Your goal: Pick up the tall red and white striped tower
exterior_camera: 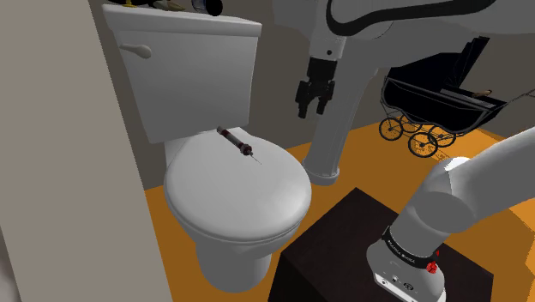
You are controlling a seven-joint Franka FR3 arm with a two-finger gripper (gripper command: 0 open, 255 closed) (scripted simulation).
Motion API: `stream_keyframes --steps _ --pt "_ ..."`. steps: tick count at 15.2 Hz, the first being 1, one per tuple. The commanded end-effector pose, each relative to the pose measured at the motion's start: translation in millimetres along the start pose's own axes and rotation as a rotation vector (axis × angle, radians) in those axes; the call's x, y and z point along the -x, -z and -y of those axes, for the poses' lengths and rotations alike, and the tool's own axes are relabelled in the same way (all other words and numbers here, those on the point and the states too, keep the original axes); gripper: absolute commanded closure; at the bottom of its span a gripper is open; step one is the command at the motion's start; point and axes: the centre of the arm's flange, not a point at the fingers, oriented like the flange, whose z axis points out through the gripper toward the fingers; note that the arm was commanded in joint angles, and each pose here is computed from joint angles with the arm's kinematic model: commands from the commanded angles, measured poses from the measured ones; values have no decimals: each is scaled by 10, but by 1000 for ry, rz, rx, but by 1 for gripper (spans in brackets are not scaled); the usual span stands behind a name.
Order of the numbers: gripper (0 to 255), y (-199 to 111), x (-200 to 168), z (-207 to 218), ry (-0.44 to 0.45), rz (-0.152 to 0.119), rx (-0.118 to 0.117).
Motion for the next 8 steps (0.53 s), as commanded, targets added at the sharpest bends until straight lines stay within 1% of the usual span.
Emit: stream_keyframes --steps 1,8 --pt "0 -145 -196 129 -6 -3 7" --pt "0 -577 -934 501 -27 -9 33"
